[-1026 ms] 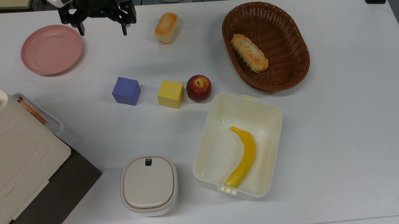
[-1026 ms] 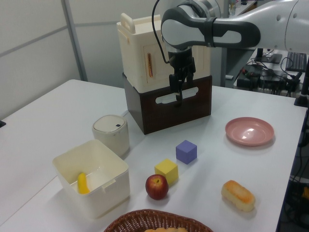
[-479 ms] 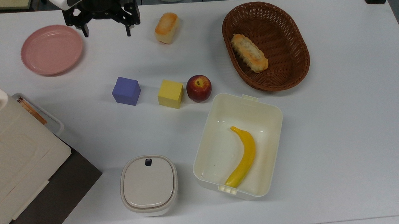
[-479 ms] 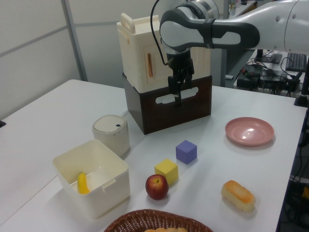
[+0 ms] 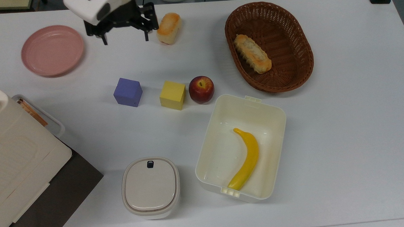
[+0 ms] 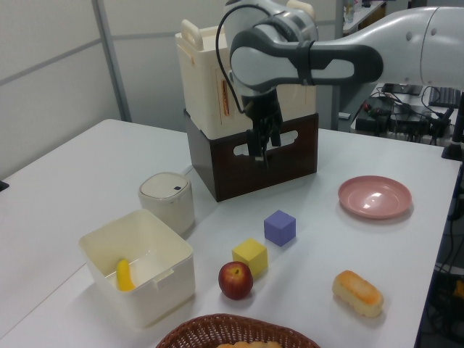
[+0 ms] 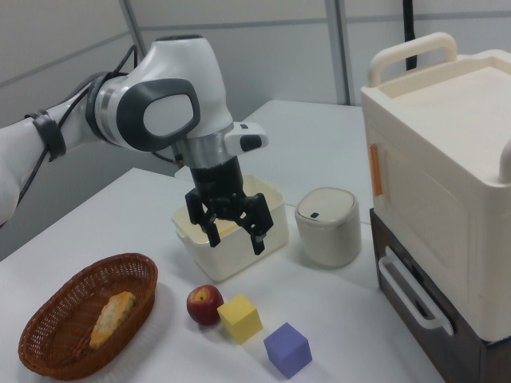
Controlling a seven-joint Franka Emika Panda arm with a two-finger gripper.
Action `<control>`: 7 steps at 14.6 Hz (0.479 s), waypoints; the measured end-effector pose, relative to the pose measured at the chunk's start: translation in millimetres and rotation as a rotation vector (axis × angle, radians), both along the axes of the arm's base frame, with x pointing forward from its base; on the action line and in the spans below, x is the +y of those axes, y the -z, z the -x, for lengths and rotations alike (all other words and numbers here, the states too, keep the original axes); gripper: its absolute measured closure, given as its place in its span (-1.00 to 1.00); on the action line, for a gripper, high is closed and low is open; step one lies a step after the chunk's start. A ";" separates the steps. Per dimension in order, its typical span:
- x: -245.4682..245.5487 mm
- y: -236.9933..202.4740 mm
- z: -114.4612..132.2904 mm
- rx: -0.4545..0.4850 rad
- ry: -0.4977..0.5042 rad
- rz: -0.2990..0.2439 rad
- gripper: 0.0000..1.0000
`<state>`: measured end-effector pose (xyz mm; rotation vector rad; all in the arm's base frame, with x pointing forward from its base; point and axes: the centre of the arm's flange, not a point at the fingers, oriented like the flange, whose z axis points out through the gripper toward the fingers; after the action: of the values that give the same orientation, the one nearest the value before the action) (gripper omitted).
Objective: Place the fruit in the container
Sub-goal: 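Move the open gripper over the red apple beside the yellow cube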
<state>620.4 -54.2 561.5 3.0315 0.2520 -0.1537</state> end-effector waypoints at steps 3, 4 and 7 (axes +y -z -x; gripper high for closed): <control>23.3 18.8 -2.9 0.042 -0.076 -0.004 -1.00; 35.8 29.7 -5.0 0.063 -0.101 -0.003 -1.00; 72.8 64.7 -10.0 0.125 -0.154 -0.001 -1.00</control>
<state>630.3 18.6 496.8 2.9917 0.4934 -0.3309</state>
